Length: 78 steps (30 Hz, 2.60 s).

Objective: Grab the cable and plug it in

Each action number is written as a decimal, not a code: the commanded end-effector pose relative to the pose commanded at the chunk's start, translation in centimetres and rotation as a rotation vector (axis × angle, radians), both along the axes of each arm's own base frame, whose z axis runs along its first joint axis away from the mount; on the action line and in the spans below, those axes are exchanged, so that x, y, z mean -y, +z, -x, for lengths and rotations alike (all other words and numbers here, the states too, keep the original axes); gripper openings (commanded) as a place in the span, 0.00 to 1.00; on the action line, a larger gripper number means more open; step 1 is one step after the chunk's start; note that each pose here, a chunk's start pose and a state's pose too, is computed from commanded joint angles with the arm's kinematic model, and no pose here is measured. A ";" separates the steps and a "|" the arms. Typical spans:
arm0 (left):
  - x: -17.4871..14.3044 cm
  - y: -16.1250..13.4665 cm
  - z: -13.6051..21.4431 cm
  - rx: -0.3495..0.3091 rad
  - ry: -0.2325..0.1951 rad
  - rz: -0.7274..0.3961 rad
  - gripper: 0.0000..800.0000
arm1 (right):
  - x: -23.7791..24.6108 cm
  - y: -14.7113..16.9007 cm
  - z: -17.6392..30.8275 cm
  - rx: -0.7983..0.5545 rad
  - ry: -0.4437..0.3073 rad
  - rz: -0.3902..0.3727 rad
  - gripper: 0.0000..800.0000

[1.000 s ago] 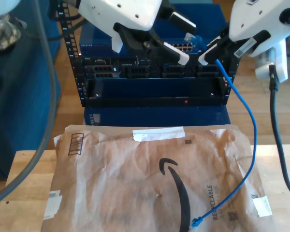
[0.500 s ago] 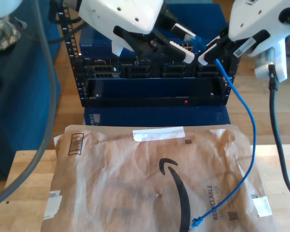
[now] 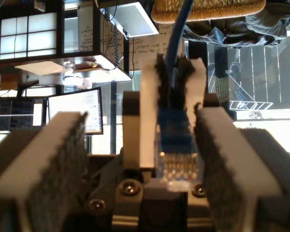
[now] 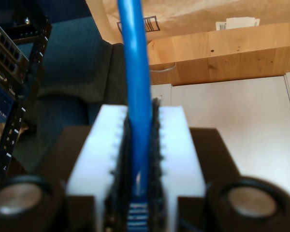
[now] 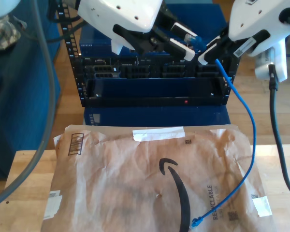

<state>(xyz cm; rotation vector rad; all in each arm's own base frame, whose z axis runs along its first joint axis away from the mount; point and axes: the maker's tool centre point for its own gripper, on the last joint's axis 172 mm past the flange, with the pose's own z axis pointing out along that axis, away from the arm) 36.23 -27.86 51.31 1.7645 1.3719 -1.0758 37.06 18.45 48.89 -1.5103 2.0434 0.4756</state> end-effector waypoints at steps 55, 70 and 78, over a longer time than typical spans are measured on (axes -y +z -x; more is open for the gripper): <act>-0.8 0.5 -1.0 0.040 0.023 0.060 0.28 | -0.4 -0.1 0.1 -0.011 0.004 -0.017 0.04; -1.0 0.5 -1.1 0.045 0.026 0.063 0.25 | -0.5 -0.2 0.1 -0.014 0.005 -0.017 0.04; -0.8 0.6 -1.0 0.043 0.022 0.080 0.25 | -0.4 -0.2 0.0 -0.014 0.004 -0.017 0.04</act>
